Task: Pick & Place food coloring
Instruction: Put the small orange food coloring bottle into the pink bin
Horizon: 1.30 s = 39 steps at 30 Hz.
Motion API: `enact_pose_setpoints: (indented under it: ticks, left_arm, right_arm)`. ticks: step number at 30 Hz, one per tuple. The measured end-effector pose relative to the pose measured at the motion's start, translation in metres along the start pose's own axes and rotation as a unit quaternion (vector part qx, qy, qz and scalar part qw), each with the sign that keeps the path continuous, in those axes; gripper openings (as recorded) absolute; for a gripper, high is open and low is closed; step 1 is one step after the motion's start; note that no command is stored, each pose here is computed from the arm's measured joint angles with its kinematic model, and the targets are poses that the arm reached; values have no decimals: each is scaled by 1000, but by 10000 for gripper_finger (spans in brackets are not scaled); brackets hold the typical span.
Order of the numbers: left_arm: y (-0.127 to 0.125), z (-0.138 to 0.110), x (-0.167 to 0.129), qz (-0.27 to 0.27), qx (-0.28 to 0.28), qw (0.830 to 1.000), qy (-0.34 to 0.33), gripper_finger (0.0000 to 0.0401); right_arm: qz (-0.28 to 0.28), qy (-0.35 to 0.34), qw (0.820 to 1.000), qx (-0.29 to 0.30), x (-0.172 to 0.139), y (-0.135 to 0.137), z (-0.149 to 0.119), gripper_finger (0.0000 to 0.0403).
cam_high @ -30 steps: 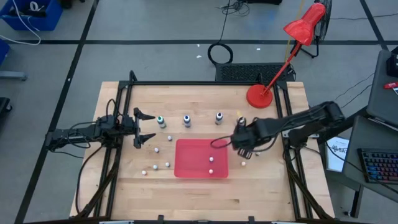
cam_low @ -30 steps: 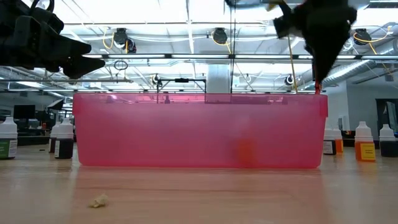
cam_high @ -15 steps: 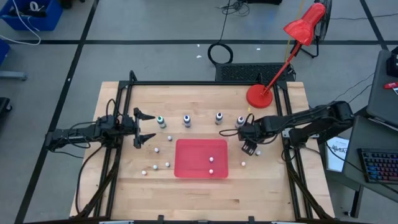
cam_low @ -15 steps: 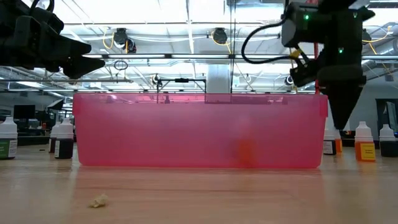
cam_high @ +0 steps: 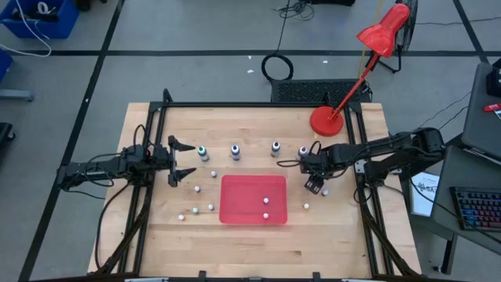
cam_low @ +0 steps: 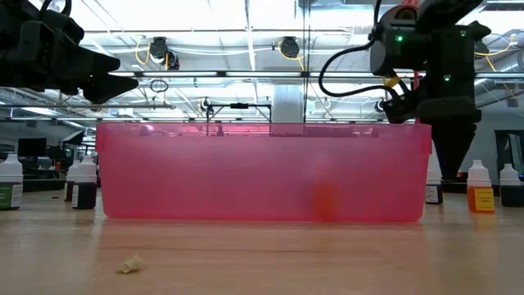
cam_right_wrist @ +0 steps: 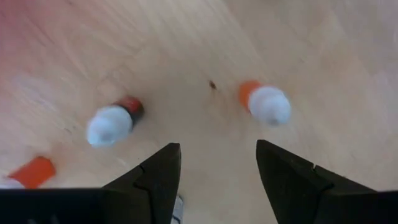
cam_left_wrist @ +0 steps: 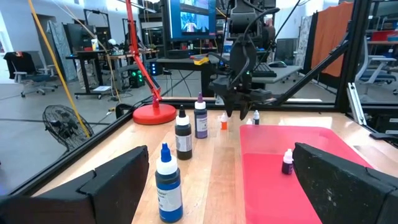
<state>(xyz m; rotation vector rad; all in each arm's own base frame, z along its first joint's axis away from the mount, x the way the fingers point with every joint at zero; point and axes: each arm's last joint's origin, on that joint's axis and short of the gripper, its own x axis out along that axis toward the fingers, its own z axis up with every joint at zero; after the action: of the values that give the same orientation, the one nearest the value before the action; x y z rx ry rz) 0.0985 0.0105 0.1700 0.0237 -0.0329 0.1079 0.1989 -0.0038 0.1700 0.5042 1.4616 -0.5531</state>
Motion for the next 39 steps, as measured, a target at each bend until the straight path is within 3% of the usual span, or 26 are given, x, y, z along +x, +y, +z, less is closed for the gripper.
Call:
enact_pose_setpoints:
  ticks: [18, 39]
  left_arm:
    - [0, 0, 0, 0, 0, 1000, 0, 392]
    - [0, 0, 0, 0, 0, 1000, 0, 392]
  right_arm:
    - [-17, -35, 997, 70, 0, -16, 16, 196]
    - [-36, -10, 998, 48, 26, -9, 29, 196]
